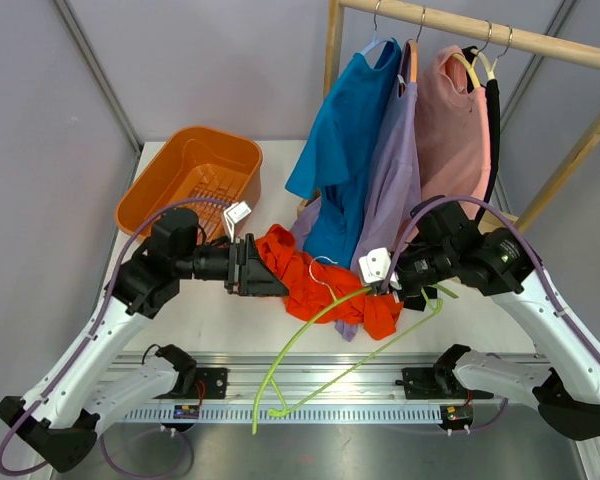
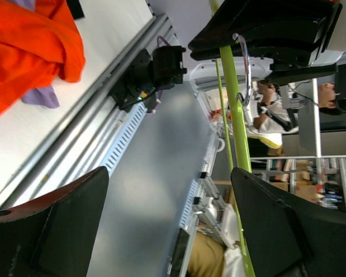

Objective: Remove the t-shirt from the hanger
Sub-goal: Pass the hanger from the right arm to the left

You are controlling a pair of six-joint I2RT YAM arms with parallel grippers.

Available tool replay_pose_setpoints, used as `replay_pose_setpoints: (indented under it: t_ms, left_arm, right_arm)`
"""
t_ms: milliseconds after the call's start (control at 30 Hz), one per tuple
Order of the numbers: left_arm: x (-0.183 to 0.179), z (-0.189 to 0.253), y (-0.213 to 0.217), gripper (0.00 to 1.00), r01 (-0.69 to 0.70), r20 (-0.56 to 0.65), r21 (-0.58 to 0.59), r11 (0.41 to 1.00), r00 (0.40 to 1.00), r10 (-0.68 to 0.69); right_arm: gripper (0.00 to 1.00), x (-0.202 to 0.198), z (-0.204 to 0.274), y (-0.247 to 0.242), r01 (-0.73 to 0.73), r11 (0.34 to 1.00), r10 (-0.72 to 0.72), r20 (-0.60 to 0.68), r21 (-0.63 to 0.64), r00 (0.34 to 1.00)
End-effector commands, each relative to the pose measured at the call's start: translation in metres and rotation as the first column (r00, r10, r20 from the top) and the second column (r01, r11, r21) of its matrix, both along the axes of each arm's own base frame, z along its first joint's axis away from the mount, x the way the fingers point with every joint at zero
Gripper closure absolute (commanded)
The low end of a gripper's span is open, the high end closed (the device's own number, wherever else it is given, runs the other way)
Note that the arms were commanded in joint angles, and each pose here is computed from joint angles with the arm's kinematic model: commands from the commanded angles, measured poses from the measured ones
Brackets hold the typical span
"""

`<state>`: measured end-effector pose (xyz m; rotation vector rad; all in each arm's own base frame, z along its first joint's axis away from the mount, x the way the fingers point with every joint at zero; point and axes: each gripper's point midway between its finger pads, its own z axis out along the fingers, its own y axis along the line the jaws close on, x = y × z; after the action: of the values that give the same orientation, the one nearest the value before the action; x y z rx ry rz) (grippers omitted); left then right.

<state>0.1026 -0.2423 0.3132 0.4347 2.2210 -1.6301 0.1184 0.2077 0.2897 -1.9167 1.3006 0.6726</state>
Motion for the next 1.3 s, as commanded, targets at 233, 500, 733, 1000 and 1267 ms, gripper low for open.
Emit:
replay_pose_setpoints:
  t_ms: [233,500,733,1000,1267]
  left_arm:
    - [-0.049,0.023,-0.020,0.11,0.202,-0.159,-0.101,0.974,0.963,-0.216]
    - [-0.059,0.023,-0.032,0.28,0.244,-0.182,-0.095,0.965,0.949,-0.258]
    - [-0.062,0.028,-0.034,0.60,0.246,-0.162,-0.068,0.967,0.954,-0.254]
    - [-0.058,0.031,-0.034,1.00,0.227,-0.126,-0.056,0.972,0.965,-0.232]
    - [-0.050,0.011,-0.012,1.00,0.161,0.008,0.123,0.979,0.987,-0.163]
  right_arm:
    - [1.00,0.025,0.023,0.009,0.061,0.997,-0.069,0.149,0.056,0.986]
    - [1.00,0.037,0.023,0.009,0.116,0.991,-0.125,0.180,0.063,0.976]
    - [1.00,0.049,0.024,0.010,0.180,0.981,-0.192,0.192,0.076,0.962]
    - [1.00,0.046,0.022,0.011,0.197,0.976,-0.210,0.155,0.093,0.965]
    - [0.73,0.023,0.046,0.030,0.168,0.967,-0.168,-0.018,0.189,0.986]
